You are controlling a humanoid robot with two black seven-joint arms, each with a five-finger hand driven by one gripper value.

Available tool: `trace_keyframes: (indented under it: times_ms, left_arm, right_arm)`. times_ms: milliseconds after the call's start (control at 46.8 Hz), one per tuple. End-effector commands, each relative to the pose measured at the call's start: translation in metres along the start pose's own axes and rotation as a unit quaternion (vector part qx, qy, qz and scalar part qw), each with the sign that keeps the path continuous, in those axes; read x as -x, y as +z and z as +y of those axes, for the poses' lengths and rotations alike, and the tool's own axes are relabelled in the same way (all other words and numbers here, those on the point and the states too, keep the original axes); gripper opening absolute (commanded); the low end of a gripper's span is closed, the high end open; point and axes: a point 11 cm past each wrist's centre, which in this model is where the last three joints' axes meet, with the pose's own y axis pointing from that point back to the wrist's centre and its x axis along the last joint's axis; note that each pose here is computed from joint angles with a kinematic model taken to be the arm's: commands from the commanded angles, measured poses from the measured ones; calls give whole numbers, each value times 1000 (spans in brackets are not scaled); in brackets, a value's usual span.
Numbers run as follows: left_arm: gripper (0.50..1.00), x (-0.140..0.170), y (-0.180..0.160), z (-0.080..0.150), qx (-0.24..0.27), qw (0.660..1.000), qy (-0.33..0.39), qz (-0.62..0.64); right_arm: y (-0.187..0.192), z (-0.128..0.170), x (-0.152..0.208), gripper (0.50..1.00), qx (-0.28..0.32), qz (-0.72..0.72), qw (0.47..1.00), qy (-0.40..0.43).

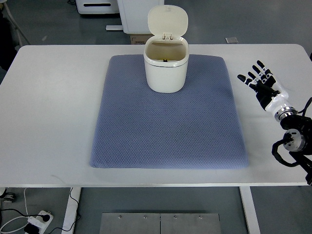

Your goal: Put lemon in trash with right hand

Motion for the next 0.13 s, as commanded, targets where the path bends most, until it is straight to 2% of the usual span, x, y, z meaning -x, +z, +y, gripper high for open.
trace_keyframes:
  times_ms: [0, 107]
  left_arm:
    - [1000, 0, 0, 0, 0, 1000, 0, 0]
    - [1000, 0, 0, 0, 0, 1000, 0, 0]
  right_arm:
    - [3, 1, 2, 1000, -6, -2, 1000, 3]
    - [3, 0, 3, 1000, -10, -2, 1000, 4]
